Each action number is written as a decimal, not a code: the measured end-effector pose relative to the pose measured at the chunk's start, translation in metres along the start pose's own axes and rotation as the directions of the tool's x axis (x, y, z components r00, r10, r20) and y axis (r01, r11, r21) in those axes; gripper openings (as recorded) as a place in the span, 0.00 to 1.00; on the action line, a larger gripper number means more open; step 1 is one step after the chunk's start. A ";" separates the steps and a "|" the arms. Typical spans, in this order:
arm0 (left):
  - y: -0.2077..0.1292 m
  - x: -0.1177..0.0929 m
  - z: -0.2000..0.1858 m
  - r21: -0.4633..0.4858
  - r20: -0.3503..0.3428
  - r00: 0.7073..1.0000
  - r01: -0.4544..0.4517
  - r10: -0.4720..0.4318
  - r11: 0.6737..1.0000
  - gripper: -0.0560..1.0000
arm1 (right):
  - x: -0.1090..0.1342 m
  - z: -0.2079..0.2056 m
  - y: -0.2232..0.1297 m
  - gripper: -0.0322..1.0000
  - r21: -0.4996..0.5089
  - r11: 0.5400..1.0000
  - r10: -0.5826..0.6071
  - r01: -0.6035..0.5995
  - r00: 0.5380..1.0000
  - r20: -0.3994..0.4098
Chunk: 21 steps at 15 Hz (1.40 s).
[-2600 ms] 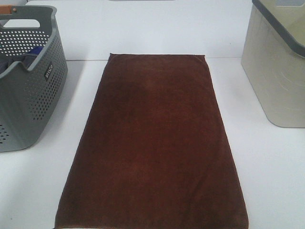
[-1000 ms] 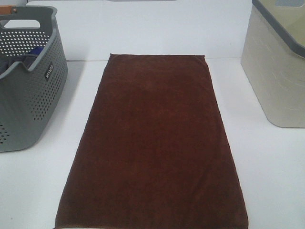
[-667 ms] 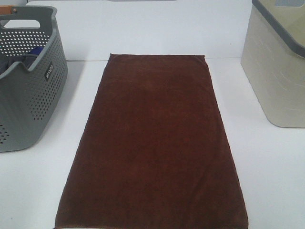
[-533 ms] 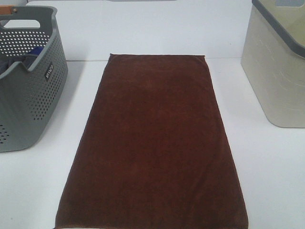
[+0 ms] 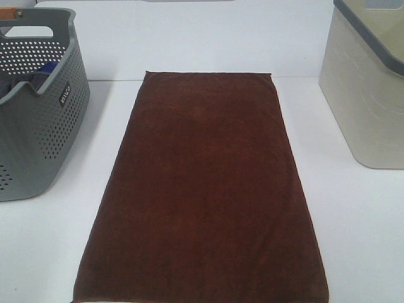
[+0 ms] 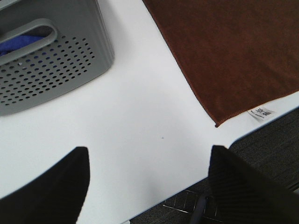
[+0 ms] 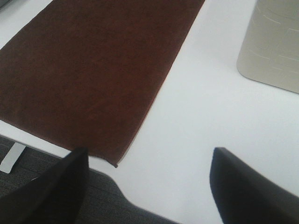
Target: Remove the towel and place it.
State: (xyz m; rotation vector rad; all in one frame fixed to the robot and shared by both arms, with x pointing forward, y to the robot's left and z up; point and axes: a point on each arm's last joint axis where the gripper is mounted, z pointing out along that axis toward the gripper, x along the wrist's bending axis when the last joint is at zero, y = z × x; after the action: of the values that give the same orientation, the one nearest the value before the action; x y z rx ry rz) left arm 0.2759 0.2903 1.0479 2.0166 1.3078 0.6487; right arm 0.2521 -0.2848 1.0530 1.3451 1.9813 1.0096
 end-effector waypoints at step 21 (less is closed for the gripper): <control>-0.026 -0.001 -0.036 -0.276 -0.263 0.936 0.160 -0.235 0.948 0.70 | 0.004 -0.012 -0.007 0.70 -0.115 0.989 0.115 -0.096 0.978 0.173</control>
State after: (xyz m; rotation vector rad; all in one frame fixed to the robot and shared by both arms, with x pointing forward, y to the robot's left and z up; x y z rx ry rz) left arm 0.2343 0.3060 1.0526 1.6011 1.4930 0.9915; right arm 0.2379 -0.2865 1.0541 1.4420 1.7156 0.9904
